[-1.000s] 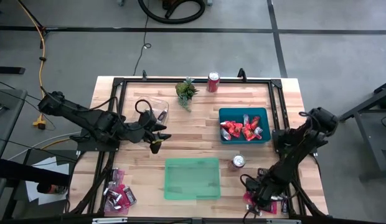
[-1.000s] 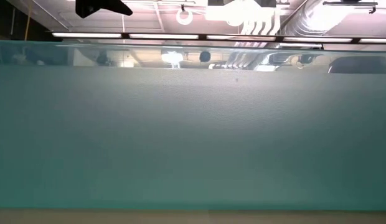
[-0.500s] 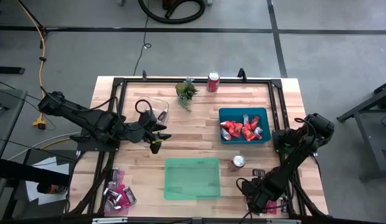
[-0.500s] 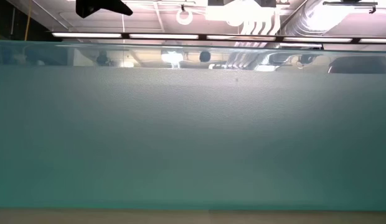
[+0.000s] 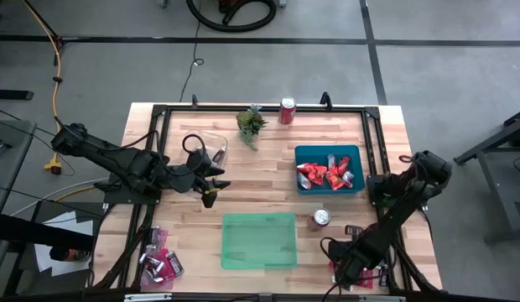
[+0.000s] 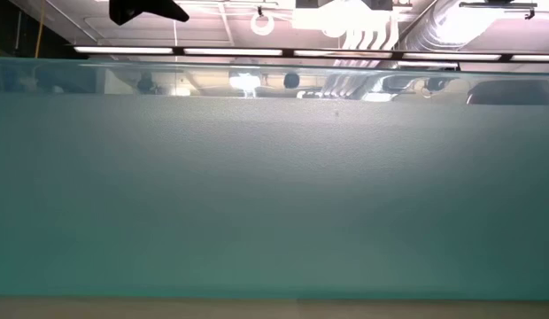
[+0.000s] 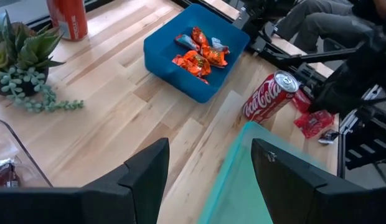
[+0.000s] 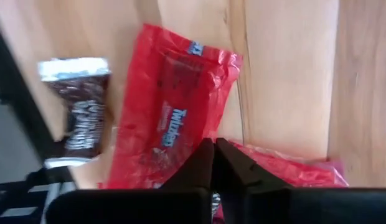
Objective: Sort candy
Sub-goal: Put the brown chocolate bar into the transparent bin
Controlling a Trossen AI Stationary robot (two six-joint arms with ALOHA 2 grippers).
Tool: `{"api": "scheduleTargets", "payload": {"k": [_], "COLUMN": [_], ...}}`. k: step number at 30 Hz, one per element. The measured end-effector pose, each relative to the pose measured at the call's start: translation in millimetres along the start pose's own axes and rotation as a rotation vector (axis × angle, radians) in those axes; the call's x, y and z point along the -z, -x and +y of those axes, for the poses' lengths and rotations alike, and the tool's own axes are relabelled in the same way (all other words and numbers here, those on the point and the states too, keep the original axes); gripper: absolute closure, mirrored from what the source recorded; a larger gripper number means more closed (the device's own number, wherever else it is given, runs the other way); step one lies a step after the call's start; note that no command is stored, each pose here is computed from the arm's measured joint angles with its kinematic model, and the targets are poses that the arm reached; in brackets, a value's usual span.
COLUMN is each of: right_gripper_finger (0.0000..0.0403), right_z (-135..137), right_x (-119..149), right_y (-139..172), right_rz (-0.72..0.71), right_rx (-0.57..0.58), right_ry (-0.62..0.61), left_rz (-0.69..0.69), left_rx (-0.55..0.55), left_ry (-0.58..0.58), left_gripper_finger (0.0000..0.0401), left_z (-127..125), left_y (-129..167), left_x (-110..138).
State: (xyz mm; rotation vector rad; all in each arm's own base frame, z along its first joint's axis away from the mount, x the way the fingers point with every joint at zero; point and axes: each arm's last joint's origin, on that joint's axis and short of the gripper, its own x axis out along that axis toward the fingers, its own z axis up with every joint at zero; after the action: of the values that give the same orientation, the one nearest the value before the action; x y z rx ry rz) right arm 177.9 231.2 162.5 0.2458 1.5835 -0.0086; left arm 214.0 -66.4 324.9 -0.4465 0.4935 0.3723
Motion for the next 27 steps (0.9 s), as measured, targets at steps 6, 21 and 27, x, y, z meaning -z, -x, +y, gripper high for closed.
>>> {"api": "scheduleTargets", "payload": {"k": [6, 21, 27], "right_gripper_finger": [0.0402, 0.0403, 0.0403], "right_z": [-6.6, -68.5, -85.1], "right_x": [-1.6, -65.2, -115.9], "right_y": [47.6, 185.9, 205.4], "right_rz": [-0.103, -1.103, -1.350], "right_rx": [-0.050, 0.004, 0.076], "right_ry": [-0.022, 0.030, 0.277], "left_rz": [-0.005, -0.185, -0.306], "left_rx": [-0.003, 0.077, 0.104], "left_ry": [-0.028, -0.255, -0.496], "left_gripper_finger": [0.0187, 0.0187, 0.0187], "left_z": [0.0, -20.5, -43.7], "left_y": [0.0, -10.5, -44.1], "left_x": [-0.2, -14.0, -15.6]}}
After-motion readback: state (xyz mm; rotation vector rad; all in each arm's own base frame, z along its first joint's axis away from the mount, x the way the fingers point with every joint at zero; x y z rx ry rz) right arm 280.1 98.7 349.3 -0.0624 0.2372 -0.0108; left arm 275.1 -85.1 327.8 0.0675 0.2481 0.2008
